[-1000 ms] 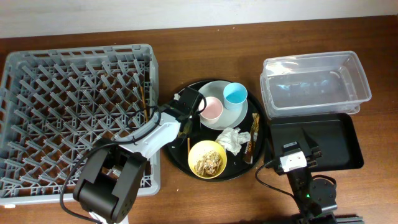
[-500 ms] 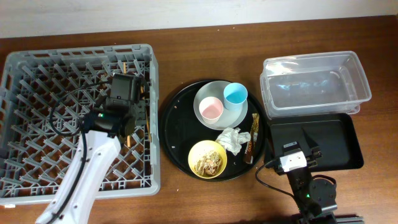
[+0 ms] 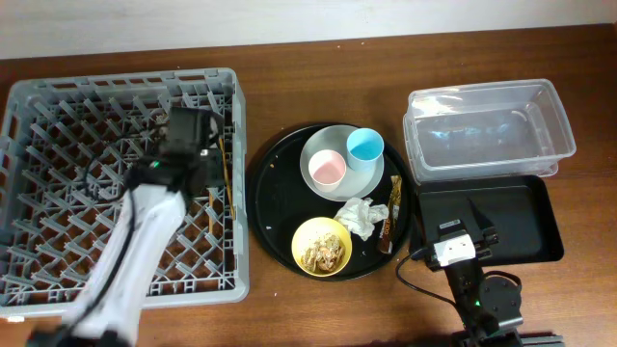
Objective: Sort waste into correct bins and load items into the dishwasher rack
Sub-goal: 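Carry the chopsticks left and place them upright in the dish rack, then grasp the crumpled white tissue with the right gripper, then drop the tissue into the clear plastic bin with the right gripper, then grasp the gold wrapper and drop it into the clear bin, then grasp the rim of the yellow bowl with the right gripper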
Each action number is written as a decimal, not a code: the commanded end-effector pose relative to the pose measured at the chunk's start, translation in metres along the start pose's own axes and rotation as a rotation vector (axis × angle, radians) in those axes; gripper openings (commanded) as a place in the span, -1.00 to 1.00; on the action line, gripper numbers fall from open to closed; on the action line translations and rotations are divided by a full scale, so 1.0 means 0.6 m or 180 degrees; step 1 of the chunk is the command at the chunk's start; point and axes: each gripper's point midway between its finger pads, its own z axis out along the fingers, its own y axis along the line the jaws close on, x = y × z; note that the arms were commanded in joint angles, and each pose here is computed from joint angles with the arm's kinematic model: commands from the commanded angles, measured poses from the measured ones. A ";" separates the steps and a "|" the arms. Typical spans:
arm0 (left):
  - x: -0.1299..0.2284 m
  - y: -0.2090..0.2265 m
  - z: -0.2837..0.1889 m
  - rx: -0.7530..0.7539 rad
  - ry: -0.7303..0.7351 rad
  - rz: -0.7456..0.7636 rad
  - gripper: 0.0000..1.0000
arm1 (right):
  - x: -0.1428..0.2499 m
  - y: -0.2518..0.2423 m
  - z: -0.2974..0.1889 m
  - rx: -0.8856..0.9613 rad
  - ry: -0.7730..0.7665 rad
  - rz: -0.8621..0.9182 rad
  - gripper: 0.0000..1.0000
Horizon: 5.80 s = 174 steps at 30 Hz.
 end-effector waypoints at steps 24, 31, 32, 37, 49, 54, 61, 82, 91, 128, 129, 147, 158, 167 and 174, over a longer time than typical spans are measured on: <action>-0.021 -0.100 -0.163 0.1528 -0.0352 -0.0176 0.99 | -0.176 0.126 0.026 -0.2543 0.3805 0.2241 0.73; -0.021 -0.100 -0.163 0.1528 -0.0352 -0.0176 0.99 | -0.066 0.216 0.072 -0.0730 0.4149 0.1581 0.98; -0.021 -0.100 -0.163 0.1528 -0.0351 -0.0176 0.99 | -0.033 0.226 0.077 -0.0712 0.4136 0.1606 0.97; -0.021 -0.100 -0.163 0.1528 -0.0351 -0.0176 0.99 | 0.082 0.258 0.106 -0.0637 0.3804 0.1772 0.98; -0.021 -0.100 -0.163 0.1528 -0.0351 -0.0176 0.99 | -0.026 0.226 0.135 -0.0928 0.3152 0.1644 -0.68; -0.021 -0.100 -0.163 0.1528 -0.0351 -0.0176 0.99 | -0.073 0.064 0.189 -0.0363 0.2960 0.1990 -0.74; -0.021 -0.100 -0.163 0.1528 -0.0352 -0.0176 0.99 | 0.085 -0.171 0.242 0.0895 0.2985 0.2720 -0.75; -0.021 -0.100 -0.163 0.1528 -0.0352 -0.0176 0.99 | 0.083 0.167 0.022 -0.0221 0.4674 0.2345 0.46; -0.021 -0.100 -0.163 0.1528 -0.0351 -0.0176 0.99 | 0.153 0.180 0.073 0.0134 0.3925 0.2163 0.06; -0.021 -0.100 -0.163 0.1528 -0.0352 -0.0176 0.99 | -0.063 0.338 -0.065 -0.2685 0.3657 0.0841 0.12; -0.021 -0.100 -0.163 0.1528 -0.0352 -0.0176 0.99 | -0.058 0.375 -0.075 -0.2860 0.3552 0.0705 0.11; -0.021 -0.100 -0.163 0.1528 -0.0352 -0.0176 0.99 | -0.134 0.423 -0.032 -0.2390 0.2424 0.0491 -0.03; -0.021 -0.100 -0.163 0.1528 -0.0352 -0.0176 0.99 | 0.016 0.436 0.030 -0.1736 0.3117 0.0220 -0.16; -0.021 -0.100 -0.163 0.1528 -0.0352 -0.0176 0.99 | 0.034 0.429 0.006 -0.1801 0.3341 0.0138 -0.81; -0.021 -0.100 -0.163 0.1528 -0.0351 -0.0176 0.99 | -0.065 0.392 0.015 -0.1770 0.3170 0.0186 -0.92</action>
